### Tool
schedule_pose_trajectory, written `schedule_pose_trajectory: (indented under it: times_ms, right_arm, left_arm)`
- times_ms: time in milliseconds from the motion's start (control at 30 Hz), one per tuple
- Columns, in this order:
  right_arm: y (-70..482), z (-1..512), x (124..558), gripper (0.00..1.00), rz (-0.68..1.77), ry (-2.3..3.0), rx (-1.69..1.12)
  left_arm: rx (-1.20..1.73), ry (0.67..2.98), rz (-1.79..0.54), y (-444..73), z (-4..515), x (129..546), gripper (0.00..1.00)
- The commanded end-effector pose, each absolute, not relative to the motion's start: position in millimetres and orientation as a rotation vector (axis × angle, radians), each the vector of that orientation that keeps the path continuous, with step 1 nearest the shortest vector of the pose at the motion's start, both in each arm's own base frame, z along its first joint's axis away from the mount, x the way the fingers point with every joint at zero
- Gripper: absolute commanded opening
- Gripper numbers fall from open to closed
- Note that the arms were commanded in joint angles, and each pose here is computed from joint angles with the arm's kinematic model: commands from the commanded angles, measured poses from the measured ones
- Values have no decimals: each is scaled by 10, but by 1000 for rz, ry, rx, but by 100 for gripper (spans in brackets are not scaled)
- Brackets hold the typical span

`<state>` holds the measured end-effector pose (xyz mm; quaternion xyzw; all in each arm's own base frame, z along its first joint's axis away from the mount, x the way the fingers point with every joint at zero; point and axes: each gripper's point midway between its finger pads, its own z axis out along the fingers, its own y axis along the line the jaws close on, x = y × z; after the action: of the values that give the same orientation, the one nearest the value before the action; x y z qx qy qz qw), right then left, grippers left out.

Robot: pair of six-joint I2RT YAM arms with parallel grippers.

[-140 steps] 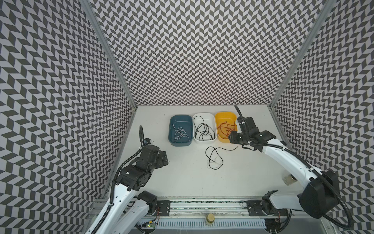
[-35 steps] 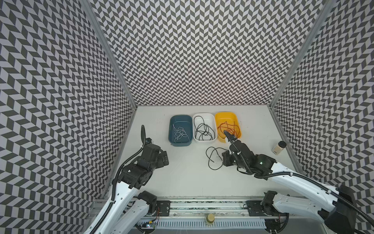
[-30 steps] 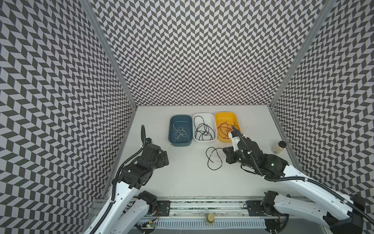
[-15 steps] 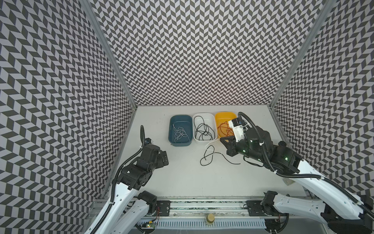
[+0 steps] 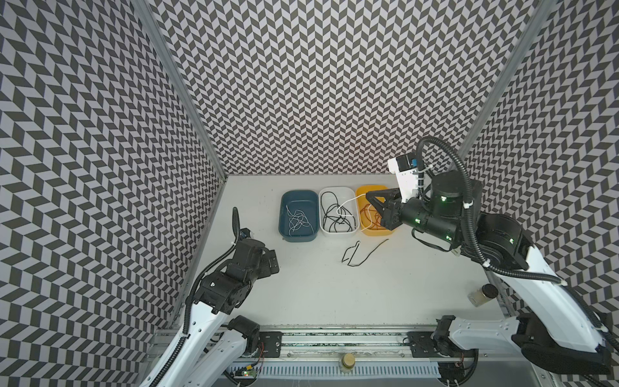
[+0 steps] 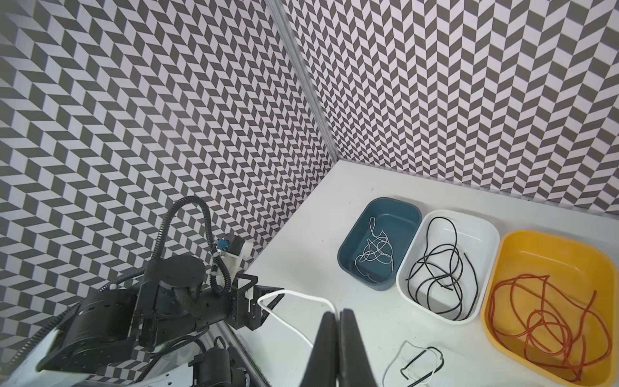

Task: Untangle the cables
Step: 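Lift the white wire high with the right gripper, black wire dangling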

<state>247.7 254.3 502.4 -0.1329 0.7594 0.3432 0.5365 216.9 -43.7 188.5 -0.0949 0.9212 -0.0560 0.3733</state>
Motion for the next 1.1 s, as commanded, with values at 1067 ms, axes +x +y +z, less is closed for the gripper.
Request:
schedule_pose_trajectory:
  times_ms: [1067]
  right_arm:
    - [2718, 6183, 2073, 0, 930, 1507, -599]
  left_arm:
    - [-139, 2332, -364, -759, 2094, 2163, 100]
